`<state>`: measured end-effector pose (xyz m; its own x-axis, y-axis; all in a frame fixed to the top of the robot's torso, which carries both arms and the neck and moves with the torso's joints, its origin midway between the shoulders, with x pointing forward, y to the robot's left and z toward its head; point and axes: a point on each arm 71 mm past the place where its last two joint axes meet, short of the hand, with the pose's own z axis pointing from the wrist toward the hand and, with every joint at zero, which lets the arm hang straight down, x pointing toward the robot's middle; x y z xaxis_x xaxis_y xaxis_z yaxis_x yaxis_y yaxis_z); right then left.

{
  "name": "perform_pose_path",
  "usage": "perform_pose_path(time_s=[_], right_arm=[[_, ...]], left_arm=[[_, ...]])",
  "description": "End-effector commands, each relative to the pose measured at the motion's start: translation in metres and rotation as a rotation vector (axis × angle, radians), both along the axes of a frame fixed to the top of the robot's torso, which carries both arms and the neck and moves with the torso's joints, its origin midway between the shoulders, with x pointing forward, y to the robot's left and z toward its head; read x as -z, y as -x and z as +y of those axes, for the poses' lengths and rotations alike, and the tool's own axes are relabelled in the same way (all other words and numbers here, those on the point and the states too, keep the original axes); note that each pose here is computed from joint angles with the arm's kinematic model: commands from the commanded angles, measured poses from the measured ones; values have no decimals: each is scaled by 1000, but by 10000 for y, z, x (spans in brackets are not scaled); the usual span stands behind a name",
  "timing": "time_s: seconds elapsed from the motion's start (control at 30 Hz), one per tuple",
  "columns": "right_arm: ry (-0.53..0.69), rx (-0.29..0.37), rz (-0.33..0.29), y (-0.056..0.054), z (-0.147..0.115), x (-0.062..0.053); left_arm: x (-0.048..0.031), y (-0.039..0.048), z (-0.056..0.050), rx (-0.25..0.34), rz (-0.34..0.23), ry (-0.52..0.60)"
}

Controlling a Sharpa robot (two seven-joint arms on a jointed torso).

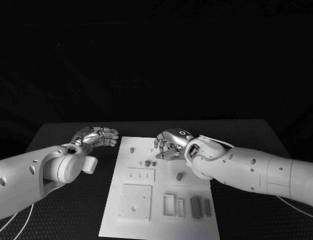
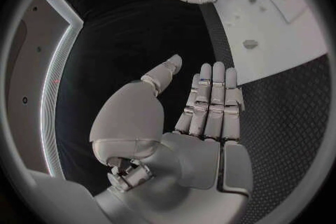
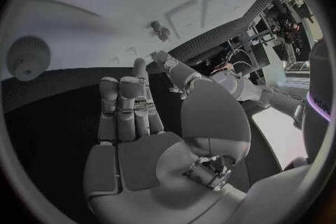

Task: Assemble the parts on the task board

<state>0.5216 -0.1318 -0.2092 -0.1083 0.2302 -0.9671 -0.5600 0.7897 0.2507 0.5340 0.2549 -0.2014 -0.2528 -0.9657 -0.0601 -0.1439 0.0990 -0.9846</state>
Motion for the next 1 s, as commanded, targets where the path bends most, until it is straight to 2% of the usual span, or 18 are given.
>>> perform_pose_path(time_s=[0.03, 0.13, 0.47, 0.8, 1.0], right_arm=[[51, -21, 20, 18, 103, 23], [86, -32, 50, 36, 203, 49], [176, -41, 52, 57, 464, 83], [222, -18, 7, 49, 544, 108], [245, -10, 3, 57, 555, 163]], left_arm=[[-11, -2, -28, 14, -8, 4], [-10, -2, -33, 15, -7, 4], [-9, -6, -54, 19, -7, 5], [-8, -8, -63, 20, -7, 5], [-8, -9, -65, 21, -7, 6]])
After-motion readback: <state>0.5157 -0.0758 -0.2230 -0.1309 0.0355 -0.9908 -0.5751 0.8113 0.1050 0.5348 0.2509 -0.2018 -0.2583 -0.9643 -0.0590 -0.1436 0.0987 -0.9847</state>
